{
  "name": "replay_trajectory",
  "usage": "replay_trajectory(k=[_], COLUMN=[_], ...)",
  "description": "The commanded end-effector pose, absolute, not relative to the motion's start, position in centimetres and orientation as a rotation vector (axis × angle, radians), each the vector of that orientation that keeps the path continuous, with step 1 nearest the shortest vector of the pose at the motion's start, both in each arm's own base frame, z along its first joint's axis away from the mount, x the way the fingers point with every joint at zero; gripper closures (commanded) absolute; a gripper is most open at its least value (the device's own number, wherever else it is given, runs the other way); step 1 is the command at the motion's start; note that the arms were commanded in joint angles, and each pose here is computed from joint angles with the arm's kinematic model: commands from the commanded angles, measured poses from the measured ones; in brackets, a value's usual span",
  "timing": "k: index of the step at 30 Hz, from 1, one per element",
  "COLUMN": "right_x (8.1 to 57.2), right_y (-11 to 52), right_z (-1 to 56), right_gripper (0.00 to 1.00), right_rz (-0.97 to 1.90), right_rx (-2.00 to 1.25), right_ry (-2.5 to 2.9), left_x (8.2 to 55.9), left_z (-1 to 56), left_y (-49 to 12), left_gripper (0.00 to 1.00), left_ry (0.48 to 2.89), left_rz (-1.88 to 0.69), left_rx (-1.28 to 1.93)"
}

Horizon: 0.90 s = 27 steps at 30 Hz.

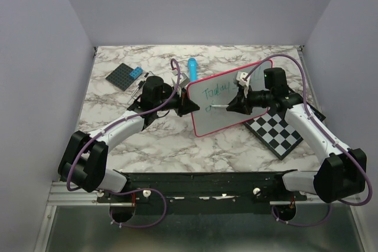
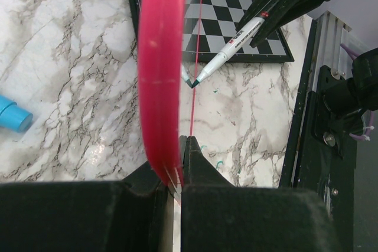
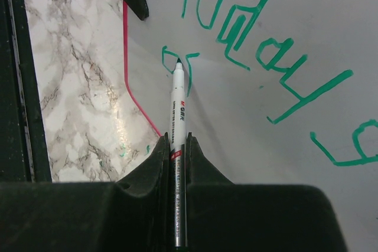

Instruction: Write a sentence on the whiteboard

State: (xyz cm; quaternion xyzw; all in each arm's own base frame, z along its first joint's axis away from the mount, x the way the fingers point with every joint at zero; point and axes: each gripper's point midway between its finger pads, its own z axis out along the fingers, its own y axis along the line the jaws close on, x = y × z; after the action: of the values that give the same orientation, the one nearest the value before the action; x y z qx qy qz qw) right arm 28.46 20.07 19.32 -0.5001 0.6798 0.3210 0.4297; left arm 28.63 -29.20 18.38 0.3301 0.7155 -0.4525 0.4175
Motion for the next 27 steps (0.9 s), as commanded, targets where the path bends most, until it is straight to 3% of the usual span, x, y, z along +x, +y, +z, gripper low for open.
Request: replay_trajectory(k=[1,12,27], right_x=[29.6,27.9,29.8], right_y=[19.0,18.7,16.6], right_z=[19.4,20.8,21.0], right_gripper=[0.99,1.00,0.99], right_rz=[0.730,0.786,0.708], right_rx=[-1.202,-1.234,-1.165], right_ry=[1.716,1.627,1.671], left_x=[27.0,27.0,27.0], left_z=[13.3,13.2,13.2], left_y=[-27.9,-27.9,-27.9], left_gripper=[1.00,1.00,1.00], left_ry=[1.996,2.000,1.999], left_rz=[-1.091,-1.092,-1.094], left_rx=[0.856,0.858,0.859])
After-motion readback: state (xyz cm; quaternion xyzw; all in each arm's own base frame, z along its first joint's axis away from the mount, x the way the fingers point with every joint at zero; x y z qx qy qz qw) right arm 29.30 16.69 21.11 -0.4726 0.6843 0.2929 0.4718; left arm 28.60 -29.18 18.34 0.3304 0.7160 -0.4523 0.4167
